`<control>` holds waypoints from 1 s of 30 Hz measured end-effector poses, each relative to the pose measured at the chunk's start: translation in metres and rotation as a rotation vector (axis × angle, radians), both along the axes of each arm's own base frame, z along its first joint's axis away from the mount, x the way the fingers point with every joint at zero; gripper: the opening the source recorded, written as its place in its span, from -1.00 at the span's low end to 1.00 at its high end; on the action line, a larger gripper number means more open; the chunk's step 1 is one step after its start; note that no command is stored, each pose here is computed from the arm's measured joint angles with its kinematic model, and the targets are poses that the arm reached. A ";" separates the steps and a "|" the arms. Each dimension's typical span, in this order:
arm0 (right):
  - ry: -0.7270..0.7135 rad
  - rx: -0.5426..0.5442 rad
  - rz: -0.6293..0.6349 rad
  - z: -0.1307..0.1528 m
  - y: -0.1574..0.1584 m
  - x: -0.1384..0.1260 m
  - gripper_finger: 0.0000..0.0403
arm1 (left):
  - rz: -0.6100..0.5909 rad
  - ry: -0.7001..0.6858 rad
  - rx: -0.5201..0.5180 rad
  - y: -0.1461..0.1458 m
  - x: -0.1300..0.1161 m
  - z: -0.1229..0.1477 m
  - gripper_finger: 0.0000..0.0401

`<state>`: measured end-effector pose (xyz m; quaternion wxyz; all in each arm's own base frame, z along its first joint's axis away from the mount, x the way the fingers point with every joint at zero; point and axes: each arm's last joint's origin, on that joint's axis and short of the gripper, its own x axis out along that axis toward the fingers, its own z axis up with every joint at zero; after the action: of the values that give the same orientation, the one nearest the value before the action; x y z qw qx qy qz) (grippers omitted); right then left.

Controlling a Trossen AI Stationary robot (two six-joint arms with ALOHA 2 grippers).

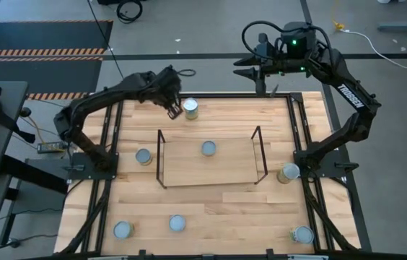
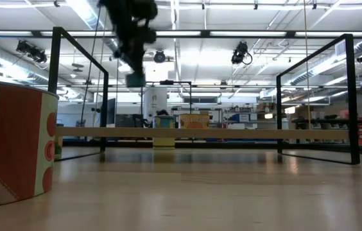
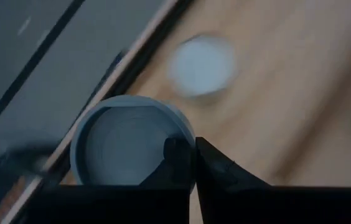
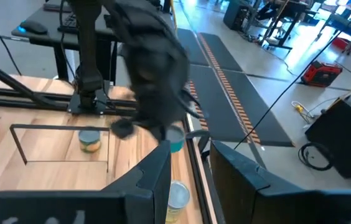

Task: Pick and place cans onto a shelf
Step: Put the canned tuna on the shelf

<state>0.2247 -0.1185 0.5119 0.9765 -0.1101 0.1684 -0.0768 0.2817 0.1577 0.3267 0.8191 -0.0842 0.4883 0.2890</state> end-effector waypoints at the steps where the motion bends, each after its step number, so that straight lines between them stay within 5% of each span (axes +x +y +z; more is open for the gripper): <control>1: 0.002 0.008 -0.001 0.000 0.000 0.000 -0.41 | -0.067 -0.019 -0.003 -0.011 0.004 0.005 -0.95; 9: 0.086 0.222 -0.001 -0.011 0.016 0.002 -0.47 | -0.489 -0.046 -0.031 -0.101 0.031 0.011 -0.95; 13: 0.179 0.333 0.028 -0.020 0.036 0.005 -0.56 | -0.598 -0.076 -0.026 -0.134 0.041 0.010 -0.95; 22: 0.339 0.505 -0.002 -0.031 0.117 0.013 -0.78 | -0.565 -0.171 -0.134 -0.196 0.048 -0.021 -0.95; 30: 0.290 0.617 0.015 -0.027 0.194 0.005 -0.90 | -0.488 -0.271 -0.183 -0.233 0.059 -0.048 -0.95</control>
<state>0.2294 0.0751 0.4849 0.9302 0.1795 0.3201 0.0014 0.3411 -0.0757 0.2787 0.9113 -0.0756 0.4041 0.0242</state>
